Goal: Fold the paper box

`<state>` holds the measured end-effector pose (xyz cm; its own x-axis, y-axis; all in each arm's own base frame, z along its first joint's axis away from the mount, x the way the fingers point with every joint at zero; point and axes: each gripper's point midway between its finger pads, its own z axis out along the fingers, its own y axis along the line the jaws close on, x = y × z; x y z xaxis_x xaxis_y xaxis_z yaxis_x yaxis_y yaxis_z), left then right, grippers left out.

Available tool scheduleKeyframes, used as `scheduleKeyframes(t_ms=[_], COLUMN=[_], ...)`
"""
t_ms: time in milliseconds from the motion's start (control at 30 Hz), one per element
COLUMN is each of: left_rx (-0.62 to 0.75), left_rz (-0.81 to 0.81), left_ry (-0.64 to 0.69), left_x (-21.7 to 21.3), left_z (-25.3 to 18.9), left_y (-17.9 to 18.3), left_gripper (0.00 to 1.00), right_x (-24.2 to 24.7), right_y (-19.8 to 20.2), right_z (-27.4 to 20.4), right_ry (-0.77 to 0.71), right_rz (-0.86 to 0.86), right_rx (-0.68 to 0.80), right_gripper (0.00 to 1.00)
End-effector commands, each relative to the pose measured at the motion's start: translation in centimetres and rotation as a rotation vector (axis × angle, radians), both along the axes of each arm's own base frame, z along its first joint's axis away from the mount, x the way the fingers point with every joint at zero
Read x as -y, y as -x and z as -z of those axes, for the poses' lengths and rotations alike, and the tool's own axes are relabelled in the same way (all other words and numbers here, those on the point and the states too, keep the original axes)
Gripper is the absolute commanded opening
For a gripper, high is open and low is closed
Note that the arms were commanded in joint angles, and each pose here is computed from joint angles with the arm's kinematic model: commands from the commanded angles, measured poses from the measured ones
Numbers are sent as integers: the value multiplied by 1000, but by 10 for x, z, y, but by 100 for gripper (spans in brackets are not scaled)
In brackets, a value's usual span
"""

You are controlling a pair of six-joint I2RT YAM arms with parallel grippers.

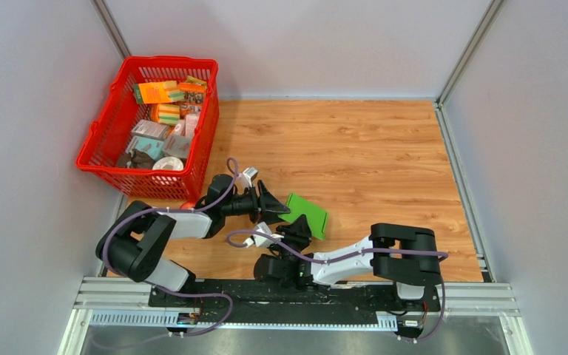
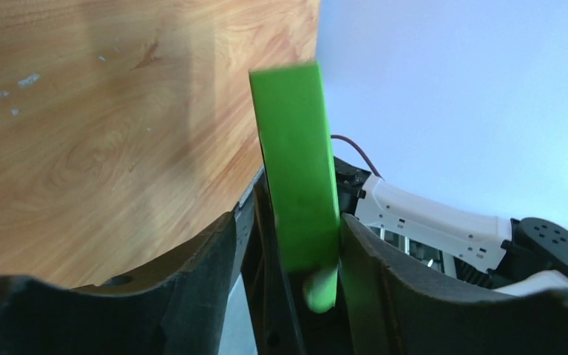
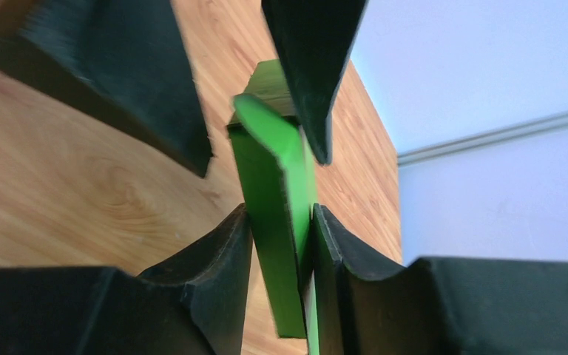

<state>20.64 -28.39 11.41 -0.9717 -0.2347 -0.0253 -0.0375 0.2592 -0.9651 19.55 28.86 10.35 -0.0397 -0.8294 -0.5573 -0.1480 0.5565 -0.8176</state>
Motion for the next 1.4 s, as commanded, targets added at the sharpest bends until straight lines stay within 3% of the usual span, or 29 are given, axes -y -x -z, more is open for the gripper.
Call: scheduleKeyframes(t_ms=[0,267,333,500,667,767,900,1067,1367], left_rx=[44,237,287,441,528,567,578,603,695], left_rz=[-15,-112,-147,-278,-321,-277,-168,-152,-71], left_ry=[9,-243,-294,-478,-524,-518,-435,-375,-445], left_x=[-11,-50,-59,-102,-123,-123,-106,-96,-73], left_z=[-22,-55,-65,-90,-93,-81,-67,-59,-35], left_y=[-1,-3,-6,-1,18,26,41,42,37], left_gripper=[69,69,67,67,65,63,56,50,42], right_x=[20,23,19,-3,-17,-19,-30,-41,-39], right_y=[-3,-1,0,20,43,57,55,60,43], right_z=[-22,-23,-29,-18,-17,-12,-11,-3,25], right_ry=[-48,-85,-161,-269,-469,-471,-461,-468,-402], right_rz=[94,60,44,-166,-337,-361,-365,-442,-390], right_rx=[94,36,-4,-325,-827,-998,-1047,-1109,-1138], right_gripper=[33,27,25,24,24,24,25,27,31])
